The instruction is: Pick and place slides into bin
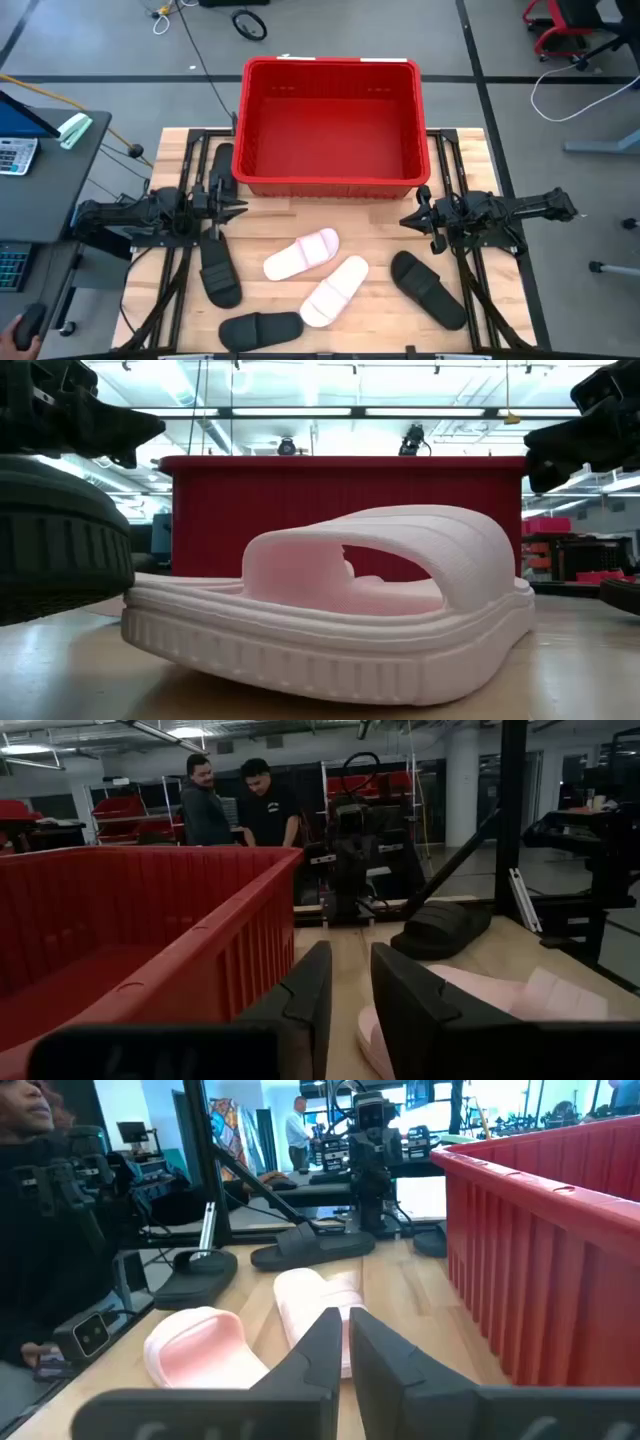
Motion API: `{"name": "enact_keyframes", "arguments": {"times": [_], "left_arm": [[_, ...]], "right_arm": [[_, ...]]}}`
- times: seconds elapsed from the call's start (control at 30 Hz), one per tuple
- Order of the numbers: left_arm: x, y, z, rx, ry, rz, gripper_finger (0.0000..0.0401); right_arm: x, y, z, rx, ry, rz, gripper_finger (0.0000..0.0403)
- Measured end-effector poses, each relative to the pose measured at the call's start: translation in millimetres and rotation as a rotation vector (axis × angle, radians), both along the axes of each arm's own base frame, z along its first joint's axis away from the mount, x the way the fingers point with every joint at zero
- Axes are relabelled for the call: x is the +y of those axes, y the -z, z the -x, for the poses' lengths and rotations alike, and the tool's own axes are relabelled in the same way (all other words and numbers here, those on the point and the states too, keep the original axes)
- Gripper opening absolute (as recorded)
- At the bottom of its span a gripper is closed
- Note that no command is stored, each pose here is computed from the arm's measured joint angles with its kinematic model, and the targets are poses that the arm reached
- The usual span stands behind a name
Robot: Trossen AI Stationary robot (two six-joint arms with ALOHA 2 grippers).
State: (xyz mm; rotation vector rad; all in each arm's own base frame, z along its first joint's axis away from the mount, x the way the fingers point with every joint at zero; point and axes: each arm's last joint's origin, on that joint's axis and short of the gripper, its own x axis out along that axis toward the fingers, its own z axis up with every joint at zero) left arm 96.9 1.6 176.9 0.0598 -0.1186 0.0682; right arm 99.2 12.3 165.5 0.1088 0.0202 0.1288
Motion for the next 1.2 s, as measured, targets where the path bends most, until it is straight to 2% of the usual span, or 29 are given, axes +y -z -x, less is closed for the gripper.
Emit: {"name": "enact_keyframes", "arguments": {"times": [1.2], "left_arm": [[0.0,0.0,0.0,0.0,0.0,0.0,0.0087]], "right_arm": [[0.0,-0.1,0.0,0.0,0.0,0.0,0.0032]]}}
